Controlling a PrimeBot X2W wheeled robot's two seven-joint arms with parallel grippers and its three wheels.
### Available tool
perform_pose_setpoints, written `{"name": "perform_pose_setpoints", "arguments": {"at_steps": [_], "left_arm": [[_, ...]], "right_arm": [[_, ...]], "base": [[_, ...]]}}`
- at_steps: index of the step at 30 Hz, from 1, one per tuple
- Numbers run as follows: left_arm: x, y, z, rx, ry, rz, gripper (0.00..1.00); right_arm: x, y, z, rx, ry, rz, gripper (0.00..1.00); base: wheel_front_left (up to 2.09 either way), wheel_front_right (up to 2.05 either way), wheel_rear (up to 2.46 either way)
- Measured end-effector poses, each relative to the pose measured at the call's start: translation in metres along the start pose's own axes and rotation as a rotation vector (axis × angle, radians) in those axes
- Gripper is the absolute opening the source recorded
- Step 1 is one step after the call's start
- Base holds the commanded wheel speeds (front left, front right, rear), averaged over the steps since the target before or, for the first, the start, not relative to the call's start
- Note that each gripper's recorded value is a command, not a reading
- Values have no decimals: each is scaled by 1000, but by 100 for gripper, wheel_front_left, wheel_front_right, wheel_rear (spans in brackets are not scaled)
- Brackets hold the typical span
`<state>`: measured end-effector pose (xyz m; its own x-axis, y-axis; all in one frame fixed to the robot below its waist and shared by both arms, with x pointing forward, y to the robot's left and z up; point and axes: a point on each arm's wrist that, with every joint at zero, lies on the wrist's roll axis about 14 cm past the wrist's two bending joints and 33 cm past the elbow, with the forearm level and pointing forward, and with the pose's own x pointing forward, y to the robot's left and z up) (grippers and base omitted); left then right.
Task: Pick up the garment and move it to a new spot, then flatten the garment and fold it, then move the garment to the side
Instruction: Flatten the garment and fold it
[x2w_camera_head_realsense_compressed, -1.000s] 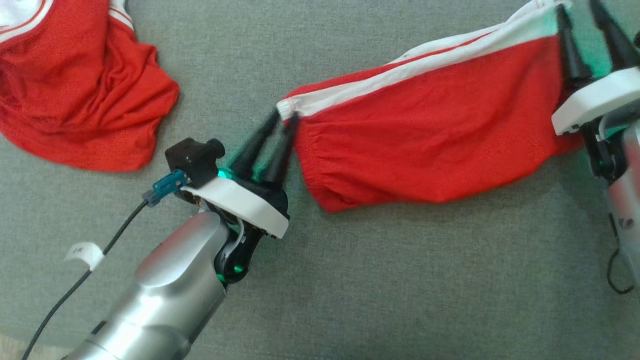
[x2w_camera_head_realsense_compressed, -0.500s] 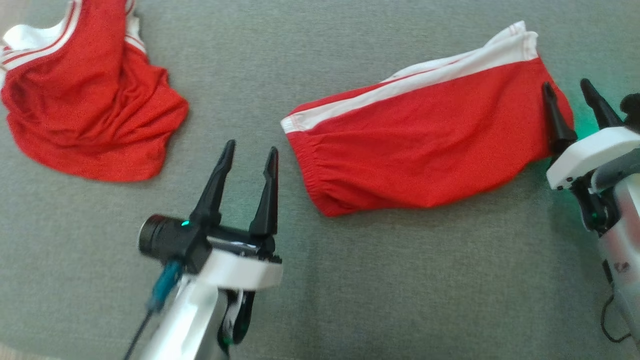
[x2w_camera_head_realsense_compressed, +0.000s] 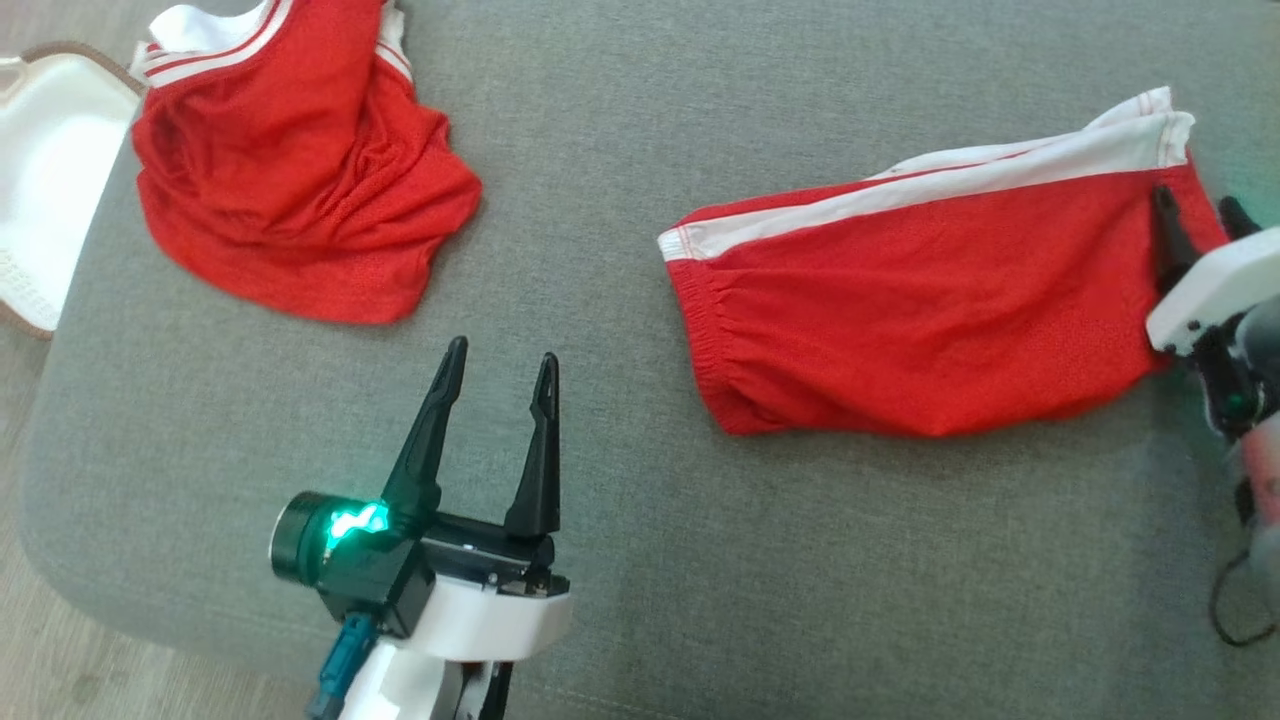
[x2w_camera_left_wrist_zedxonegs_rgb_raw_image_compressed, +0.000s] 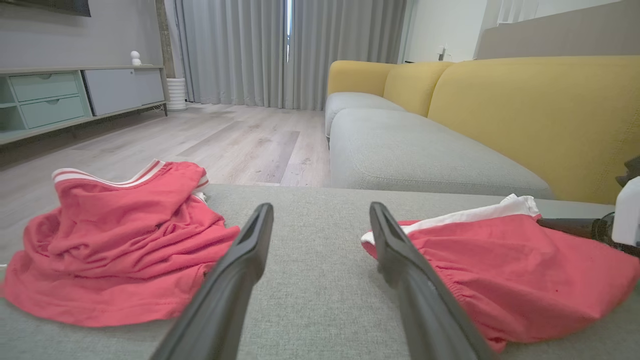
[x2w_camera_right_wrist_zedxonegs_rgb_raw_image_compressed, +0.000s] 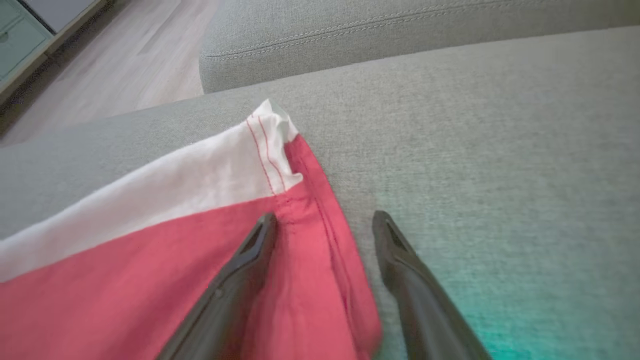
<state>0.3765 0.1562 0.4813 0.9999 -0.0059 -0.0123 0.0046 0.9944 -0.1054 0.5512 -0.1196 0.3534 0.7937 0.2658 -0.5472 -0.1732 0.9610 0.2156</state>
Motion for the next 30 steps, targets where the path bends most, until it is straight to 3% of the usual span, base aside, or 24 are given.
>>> {"name": "perform_pose_setpoints", "arguments": {"at_steps": [1,2,6,9,20,26,30], "left_arm": [[0,1,2,1,-5,3,100],[0,1,3,1,-9,4,100],[3,-5,5,-7,-20,-16,100],[5,-11,5,-14,-22,-34,100],[12,-64,1,-41,-24,-232,100],[15,-82,0,-53,-22,-292,100],[12,-91,-2,-55,-15,-324,100]], "right_arm": [[1,4,2,20,-1,8,18],[1,9,2,38,0,18,0],[-5,18,0,66,7,42,0],[-17,2,3,74,-25,9,0],[-112,-139,34,-29,-150,-290,0],[-146,-167,48,-27,-209,-361,0],[-158,-160,71,-1,-304,-349,0]], "base": [[0,0,0],[0,0,0],[0,0,0],[0,0,0],[0,0,0],[0,0,0],[0,0,0]]}}
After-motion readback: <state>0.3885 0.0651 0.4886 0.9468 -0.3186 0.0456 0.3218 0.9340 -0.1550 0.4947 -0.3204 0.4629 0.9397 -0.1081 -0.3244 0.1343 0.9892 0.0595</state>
